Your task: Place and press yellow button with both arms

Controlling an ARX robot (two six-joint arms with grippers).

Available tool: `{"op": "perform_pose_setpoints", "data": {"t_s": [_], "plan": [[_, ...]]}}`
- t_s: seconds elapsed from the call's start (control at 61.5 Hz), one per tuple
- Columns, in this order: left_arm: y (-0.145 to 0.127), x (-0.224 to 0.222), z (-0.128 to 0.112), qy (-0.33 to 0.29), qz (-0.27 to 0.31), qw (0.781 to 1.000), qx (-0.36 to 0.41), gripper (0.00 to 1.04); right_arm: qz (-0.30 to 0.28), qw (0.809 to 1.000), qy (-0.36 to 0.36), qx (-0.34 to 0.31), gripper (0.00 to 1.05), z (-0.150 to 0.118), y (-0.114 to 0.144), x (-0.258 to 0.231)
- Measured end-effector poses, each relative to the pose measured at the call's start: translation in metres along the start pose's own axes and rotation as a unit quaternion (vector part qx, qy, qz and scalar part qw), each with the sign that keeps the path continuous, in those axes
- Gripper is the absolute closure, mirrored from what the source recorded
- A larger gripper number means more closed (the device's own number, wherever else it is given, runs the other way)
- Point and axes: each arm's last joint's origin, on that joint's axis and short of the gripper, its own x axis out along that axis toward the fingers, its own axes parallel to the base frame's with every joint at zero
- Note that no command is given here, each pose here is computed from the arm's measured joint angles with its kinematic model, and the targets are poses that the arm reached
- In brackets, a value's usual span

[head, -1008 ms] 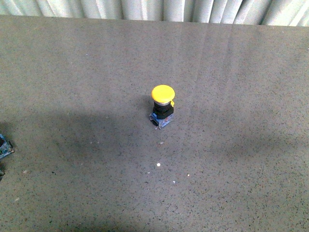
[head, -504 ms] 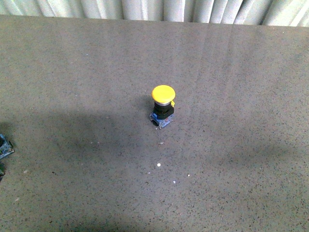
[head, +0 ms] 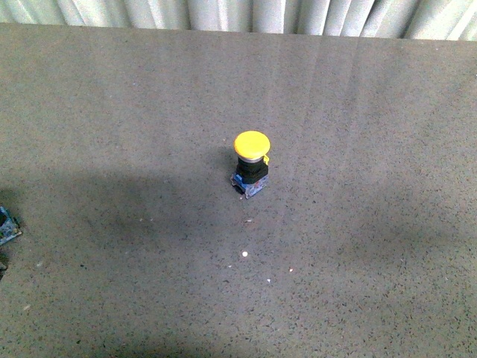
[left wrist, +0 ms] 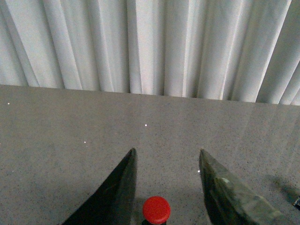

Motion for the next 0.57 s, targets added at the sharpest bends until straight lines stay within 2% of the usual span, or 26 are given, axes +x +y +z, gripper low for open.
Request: {"op": "perform_pose_setpoints", "data": {"t_s": [0.146,0.195,0.228,0.276,0.569], "plan": [[0.0000,0.0000,0.0000,0.000,0.000,1.000,0.000,0.28,0.000,1.000,0.000,0.000,0.22,0.0000,0.0000,0.0000],[0.0000,0.0000,0.0000,0.000,0.000,1.000,0.000,0.14,0.000,1.000,0.000,0.000,0.10,0.0000,0.0000,0.0000],[0.0000,0.0000,0.0000,0.000,0.000,1.000,0.001,0.08,0.000,1.000,0.000,0.001,0.08,0.0000,0.0000,0.0000],[0.0000,0.0000,0.0000,0.000,0.000,1.000,0.001,0.10,0.000,1.000,0.000,0.001,0.09,0.0000,0.0000,0.0000],[0.0000,0.0000,0.0001,0.000,0.000,1.000,0.001,0.09,0.000,1.000,0.000,0.001,0.09,0.0000,0.0000,0.0000]]}}
